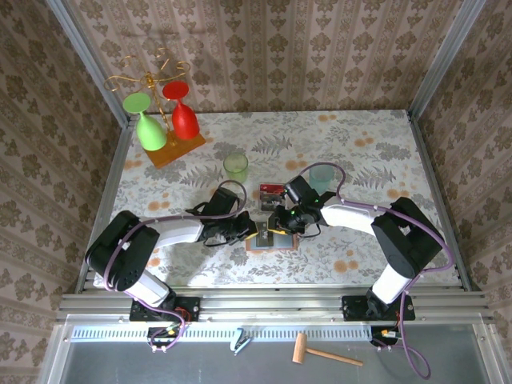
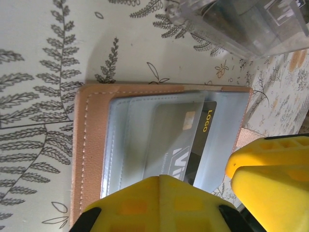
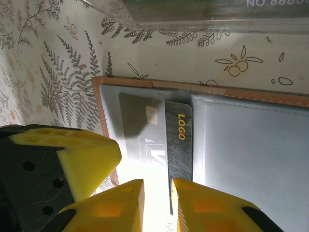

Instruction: Take the credit cards out of the card holder

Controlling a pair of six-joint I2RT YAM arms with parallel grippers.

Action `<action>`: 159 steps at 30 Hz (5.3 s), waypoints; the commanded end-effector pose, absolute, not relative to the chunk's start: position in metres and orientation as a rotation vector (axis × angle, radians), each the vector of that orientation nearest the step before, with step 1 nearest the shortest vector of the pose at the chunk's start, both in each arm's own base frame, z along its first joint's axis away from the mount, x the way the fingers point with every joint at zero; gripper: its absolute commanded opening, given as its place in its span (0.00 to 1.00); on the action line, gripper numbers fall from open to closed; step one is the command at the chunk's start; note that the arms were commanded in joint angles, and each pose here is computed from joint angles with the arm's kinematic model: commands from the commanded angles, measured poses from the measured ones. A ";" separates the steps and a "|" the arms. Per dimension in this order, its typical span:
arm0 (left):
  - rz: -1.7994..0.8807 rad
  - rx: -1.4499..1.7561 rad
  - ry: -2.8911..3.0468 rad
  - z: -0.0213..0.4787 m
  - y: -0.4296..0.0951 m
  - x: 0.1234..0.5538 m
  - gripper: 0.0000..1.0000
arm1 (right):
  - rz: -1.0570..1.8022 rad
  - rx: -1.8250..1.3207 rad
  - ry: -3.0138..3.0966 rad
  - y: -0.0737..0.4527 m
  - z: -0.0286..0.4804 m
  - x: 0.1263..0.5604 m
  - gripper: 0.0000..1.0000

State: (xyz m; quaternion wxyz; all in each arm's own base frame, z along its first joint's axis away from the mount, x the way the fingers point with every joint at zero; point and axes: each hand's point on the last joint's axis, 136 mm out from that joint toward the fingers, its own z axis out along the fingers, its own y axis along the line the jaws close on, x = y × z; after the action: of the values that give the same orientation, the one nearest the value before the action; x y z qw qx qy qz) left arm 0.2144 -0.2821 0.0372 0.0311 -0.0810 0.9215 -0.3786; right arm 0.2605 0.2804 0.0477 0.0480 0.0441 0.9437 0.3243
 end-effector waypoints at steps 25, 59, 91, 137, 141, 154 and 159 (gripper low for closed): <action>-1.094 -0.280 2.903 0.014 -0.267 0.202 0.03 | 1.083 0.215 2.912 0.280 0.018 0.251 0.21; -1.070 -0.276 2.925 0.015 -0.267 0.201 0.03 | 1.201 0.279 2.815 0.269 0.028 0.253 0.09; -1.102 -0.242 2.907 0.023 -0.277 0.206 0.04 | 0.922 0.199 2.862 0.232 0.044 0.249 0.07; -1.131 -0.176 2.893 0.037 -0.293 0.212 0.06 | 0.947 0.192 2.844 0.237 0.055 0.255 0.06; -1.132 -0.197 2.880 0.039 -0.286 0.213 0.07 | 0.952 0.188 2.831 0.238 0.062 0.257 0.06; -1.153 -0.212 2.835 0.047 -0.279 0.218 0.07 | 0.926 0.073 2.826 0.236 0.083 0.255 0.04; -1.157 -0.229 2.820 0.047 -0.274 0.218 0.07 | 0.867 -0.161 2.822 0.234 0.097 0.251 0.02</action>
State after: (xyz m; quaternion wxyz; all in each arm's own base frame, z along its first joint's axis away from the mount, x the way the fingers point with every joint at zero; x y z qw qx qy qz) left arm 0.2182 -0.2796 0.0442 0.0310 -0.0779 0.9224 -0.3771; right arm 0.2540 0.2406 0.0806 0.0761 0.0022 0.9477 0.3100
